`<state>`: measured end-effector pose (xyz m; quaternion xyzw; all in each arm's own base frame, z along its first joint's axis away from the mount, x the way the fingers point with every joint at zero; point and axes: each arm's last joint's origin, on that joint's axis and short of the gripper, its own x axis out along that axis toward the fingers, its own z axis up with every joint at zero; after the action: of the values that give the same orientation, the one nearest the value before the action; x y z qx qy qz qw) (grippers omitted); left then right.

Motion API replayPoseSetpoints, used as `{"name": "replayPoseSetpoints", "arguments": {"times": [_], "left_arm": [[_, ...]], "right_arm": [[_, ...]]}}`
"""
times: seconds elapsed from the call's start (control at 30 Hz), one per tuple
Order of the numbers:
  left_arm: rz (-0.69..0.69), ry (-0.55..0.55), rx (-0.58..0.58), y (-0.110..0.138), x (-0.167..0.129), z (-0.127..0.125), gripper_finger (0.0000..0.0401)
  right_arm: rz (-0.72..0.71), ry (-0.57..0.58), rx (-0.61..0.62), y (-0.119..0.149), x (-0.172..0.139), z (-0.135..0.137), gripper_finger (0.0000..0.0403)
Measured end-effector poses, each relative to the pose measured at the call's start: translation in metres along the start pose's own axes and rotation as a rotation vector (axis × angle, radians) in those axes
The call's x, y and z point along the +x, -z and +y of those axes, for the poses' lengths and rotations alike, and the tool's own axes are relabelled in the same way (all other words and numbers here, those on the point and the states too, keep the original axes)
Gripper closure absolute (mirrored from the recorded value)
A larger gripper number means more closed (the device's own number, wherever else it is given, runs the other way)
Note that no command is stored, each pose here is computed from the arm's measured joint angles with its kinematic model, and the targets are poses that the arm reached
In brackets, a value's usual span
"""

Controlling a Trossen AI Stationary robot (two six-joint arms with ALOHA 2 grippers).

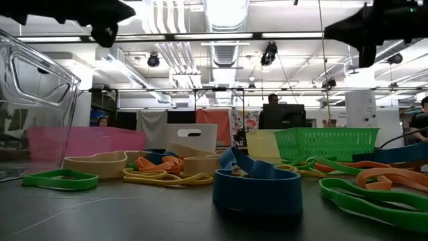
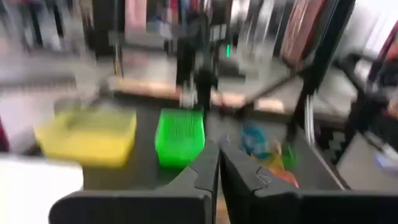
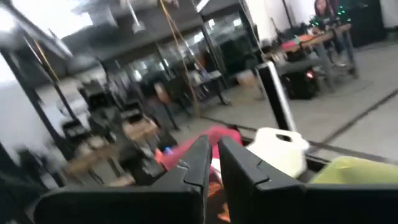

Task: Sort rubber bands into baskets
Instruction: Put the brown rubber band into the yellow bin

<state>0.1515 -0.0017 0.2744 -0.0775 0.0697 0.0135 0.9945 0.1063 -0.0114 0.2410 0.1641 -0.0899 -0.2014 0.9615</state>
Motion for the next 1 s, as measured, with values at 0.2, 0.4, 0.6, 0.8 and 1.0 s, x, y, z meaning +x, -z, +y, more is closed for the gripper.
{"name": "replayPoseSetpoints", "arguments": {"times": [0.2, 0.4, 0.6, 0.8, 1.0], "left_arm": [[0.099, 0.048, -0.04, 0.001, 0.007, -0.011, 0.0401], [0.123, 0.053, -0.039, 0.005, 0.017, -0.014, 0.0401], [0.066, 0.039, -0.063, -0.006, 0.033, -0.017, 0.0401], [0.141, 0.018, -0.117, -0.01, 0.048, -0.019, 0.0401], [0.237, -0.011, -0.149, -0.013, 0.067, -0.022, 0.0401]], "right_arm": [[0.286, 0.098, -0.145, -0.016, 0.022, 0.016, 0.0374], [0.497, 0.165, -0.251, -0.027, 0.046, 0.031, 0.0374], [0.588, 0.168, -0.363, -0.03, 0.065, 0.042, 0.0374], [0.565, 0.156, -0.377, -0.033, 0.084, 0.052, 0.0374], [0.507, 0.141, -0.348, -0.041, 0.105, 0.065, 0.0374]]}}
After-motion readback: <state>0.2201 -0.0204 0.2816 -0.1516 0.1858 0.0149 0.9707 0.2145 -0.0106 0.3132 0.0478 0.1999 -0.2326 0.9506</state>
